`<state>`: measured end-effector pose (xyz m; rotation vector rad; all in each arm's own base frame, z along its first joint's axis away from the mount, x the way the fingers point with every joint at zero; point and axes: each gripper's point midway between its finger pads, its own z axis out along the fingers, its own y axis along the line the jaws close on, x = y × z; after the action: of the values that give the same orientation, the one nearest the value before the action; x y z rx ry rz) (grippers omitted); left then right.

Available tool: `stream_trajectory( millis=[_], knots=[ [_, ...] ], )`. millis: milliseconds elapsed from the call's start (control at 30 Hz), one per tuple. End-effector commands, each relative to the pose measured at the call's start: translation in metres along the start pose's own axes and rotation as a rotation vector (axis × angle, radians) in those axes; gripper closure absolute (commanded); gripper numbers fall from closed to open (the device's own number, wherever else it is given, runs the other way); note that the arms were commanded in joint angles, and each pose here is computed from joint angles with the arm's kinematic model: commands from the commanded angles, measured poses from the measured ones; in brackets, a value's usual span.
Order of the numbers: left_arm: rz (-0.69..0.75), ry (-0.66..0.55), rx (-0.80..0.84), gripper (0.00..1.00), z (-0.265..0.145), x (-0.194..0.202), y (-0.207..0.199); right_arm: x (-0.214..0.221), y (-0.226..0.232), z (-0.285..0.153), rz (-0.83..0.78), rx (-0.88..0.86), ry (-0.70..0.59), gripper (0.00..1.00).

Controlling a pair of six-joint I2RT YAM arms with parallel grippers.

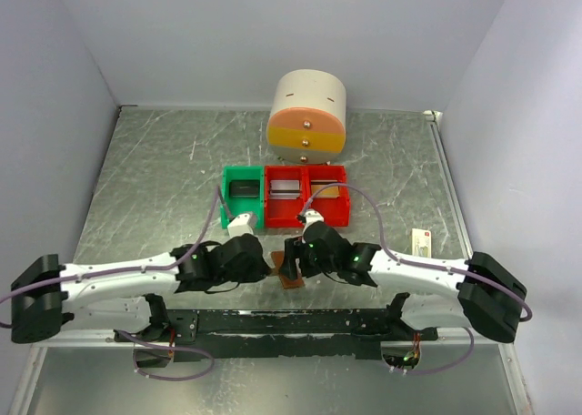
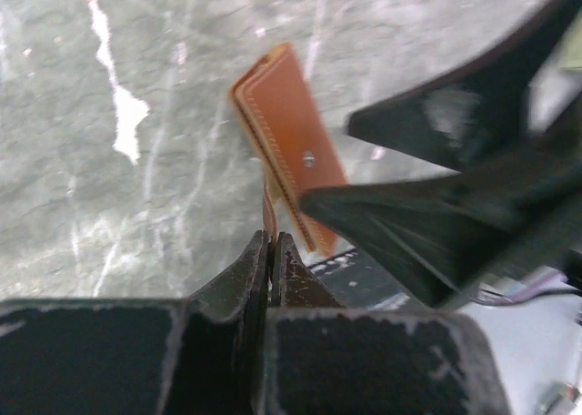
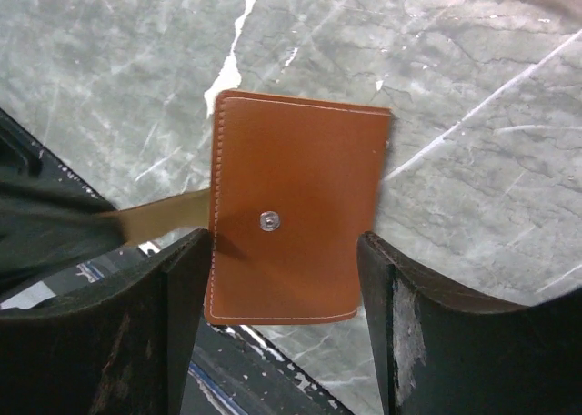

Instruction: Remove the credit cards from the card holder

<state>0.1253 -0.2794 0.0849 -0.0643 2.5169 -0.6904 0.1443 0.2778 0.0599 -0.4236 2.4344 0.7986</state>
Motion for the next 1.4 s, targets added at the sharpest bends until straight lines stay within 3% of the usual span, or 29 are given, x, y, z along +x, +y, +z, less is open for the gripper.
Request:
stream_trajectory(
  millis=[0, 467, 633, 933, 1167, 1367],
  knots=[
    [0.025, -0.088, 0.235, 0.93, -0.023, -0.022, -0.043, -0.005, -0.005, 0.007, 0.018, 0.038, -0.031, 0.34],
    [0.207, -0.023, 0.260, 0.93, -0.017, -0.017, -0.067, -0.022, -0.021, -0.014, 0.145, 0.108, -0.159, 0.27],
    [0.284, 0.019, 0.346, 0.93, -0.012, -0.013, -0.101, -0.004, -0.072, -0.026, 0.284, 0.330, -0.189, 0.27],
    [0.221, 0.099, 0.352, 0.93, -0.004, -0.005, -0.123, -0.008, -0.103, -0.058, 0.386, 0.412, -0.309, 0.24],
    [0.184, 0.062, 0.237, 0.93, 0.000, -0.008, -0.091, -0.019, -0.097, -0.071, 0.386, 0.380, -0.331, 0.23],
    [0.203, 0.028, -0.001, 0.93, 0.002, -0.005, -0.020, -0.026, -0.048, -0.057, 0.304, 0.125, -0.267, 0.26]
  ],
)
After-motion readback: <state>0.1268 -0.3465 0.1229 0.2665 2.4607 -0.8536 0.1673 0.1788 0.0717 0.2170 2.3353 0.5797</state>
